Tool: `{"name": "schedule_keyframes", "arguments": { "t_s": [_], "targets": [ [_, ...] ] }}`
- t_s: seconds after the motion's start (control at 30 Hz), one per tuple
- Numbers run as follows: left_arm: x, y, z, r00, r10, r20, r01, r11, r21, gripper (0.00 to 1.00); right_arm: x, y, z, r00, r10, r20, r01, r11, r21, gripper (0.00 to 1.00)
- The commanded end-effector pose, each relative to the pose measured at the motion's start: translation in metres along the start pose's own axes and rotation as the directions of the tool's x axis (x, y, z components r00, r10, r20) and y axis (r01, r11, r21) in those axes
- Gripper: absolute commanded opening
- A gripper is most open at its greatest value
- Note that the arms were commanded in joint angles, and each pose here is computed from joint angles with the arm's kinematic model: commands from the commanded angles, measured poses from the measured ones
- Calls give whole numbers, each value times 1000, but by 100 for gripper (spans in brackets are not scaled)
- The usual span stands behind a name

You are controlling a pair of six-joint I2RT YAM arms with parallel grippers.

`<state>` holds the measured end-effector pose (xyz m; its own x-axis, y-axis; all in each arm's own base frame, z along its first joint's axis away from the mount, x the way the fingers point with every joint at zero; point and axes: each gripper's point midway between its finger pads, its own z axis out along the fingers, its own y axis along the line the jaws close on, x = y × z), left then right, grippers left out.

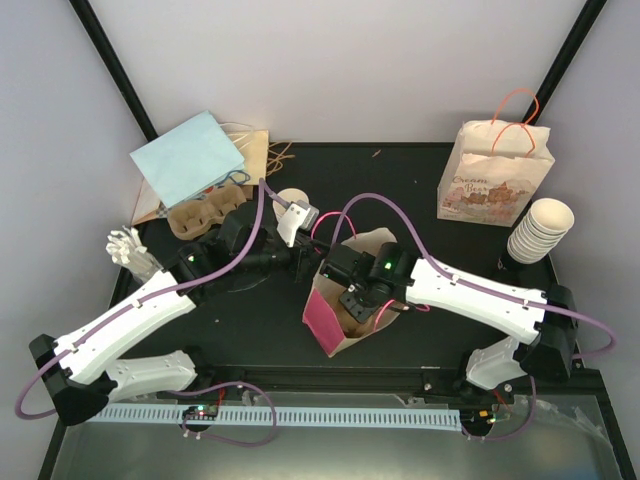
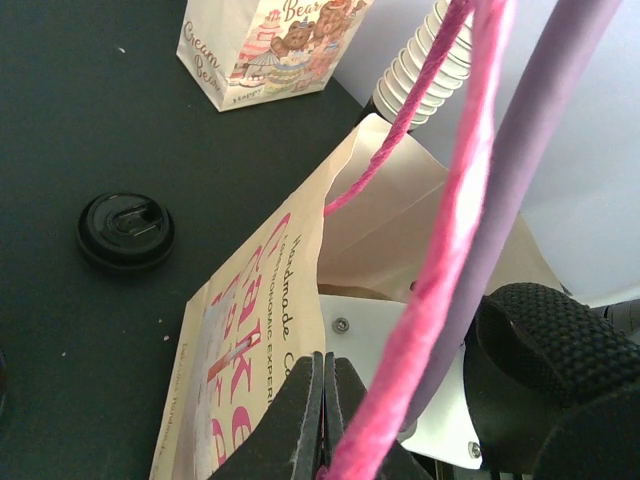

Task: Pack the takeout coffee

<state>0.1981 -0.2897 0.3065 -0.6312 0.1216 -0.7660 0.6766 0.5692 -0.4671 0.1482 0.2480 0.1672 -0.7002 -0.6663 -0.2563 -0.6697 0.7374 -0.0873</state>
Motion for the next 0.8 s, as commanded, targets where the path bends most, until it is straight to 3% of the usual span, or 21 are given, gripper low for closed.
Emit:
{"name": "schedule_keyframes", "arguments": {
  "t_s": [0.0,0.77],
  "targets": [
    [-22,-9,-12,996,37,75,-38,999,10,2,2,3,1,1000,-16,-20,16,1000,-9,29],
    [-15,-6,-12,997,53,63,-54,999,7,1,7,4,23,997,3,-73,-6,999,-50,30]
  ]
}}
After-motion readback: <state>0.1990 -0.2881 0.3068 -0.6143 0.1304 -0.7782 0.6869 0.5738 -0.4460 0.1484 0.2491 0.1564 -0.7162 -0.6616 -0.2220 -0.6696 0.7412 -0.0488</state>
